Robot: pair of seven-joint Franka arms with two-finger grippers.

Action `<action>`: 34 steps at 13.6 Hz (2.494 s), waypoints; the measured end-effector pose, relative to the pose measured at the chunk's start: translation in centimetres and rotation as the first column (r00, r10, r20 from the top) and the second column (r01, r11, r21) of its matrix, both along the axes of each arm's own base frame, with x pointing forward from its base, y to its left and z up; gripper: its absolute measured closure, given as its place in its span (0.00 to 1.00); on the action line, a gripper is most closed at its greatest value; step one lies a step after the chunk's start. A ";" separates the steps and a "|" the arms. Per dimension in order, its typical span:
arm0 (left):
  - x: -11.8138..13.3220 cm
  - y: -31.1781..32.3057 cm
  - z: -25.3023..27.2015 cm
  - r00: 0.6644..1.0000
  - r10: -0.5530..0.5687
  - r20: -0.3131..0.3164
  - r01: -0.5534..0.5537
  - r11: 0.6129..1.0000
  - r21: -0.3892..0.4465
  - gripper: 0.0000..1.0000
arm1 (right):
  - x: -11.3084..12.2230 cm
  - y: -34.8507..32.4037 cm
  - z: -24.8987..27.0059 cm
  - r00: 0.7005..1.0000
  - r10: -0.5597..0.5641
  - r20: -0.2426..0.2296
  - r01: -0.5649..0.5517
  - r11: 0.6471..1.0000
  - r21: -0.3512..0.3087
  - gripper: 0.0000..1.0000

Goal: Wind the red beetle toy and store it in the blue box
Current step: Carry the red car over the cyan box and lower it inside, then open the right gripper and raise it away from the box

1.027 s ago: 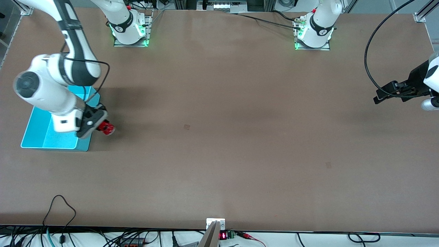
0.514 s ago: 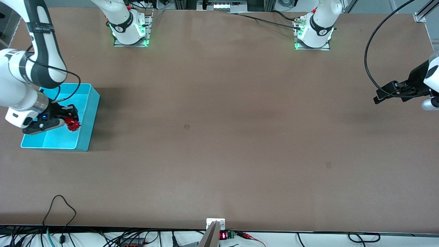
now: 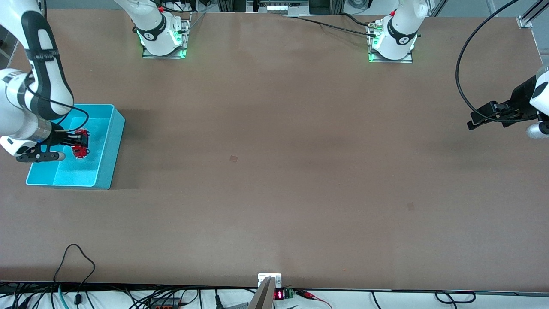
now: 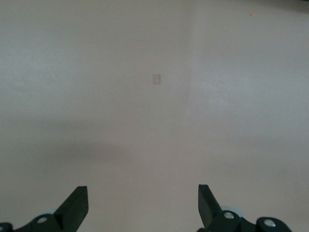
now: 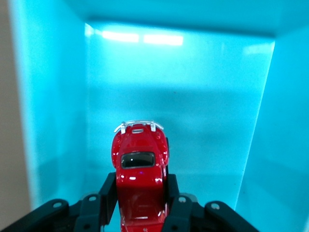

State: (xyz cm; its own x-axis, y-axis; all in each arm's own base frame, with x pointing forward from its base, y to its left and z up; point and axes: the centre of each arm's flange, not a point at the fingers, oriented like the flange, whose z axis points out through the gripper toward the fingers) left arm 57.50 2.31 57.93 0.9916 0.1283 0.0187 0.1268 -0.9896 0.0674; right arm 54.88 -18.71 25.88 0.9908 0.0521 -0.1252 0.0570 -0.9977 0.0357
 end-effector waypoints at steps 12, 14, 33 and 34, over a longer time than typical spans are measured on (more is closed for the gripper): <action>0.0 0.0 0.0 1.000 0.000 0.000 0.000 1.000 0.000 0.00 | -2.1 -0.6 -6.1 0.995 -0.039 -0.087 0.039 0.999 -0.002 0.56; 0.0 0.0 0.0 1.000 0.000 0.000 0.000 1.000 0.000 0.00 | -2.2 -0.7 -6.2 0.995 -0.043 -0.089 0.043 0.999 0.000 0.56; 0.2 -2.2 0.7 0.998 -0.038 0.043 0.038 0.999 0.002 0.00 | 3.7 7.3 22.0 0.994 0.104 -0.026 -0.103 0.994 0.042 0.00; 0.2 -2.1 0.7 0.998 -0.037 0.044 0.037 0.999 0.002 0.00 | 3.6 8.2 24.0 0.995 0.100 -0.013 -0.100 0.994 0.040 0.00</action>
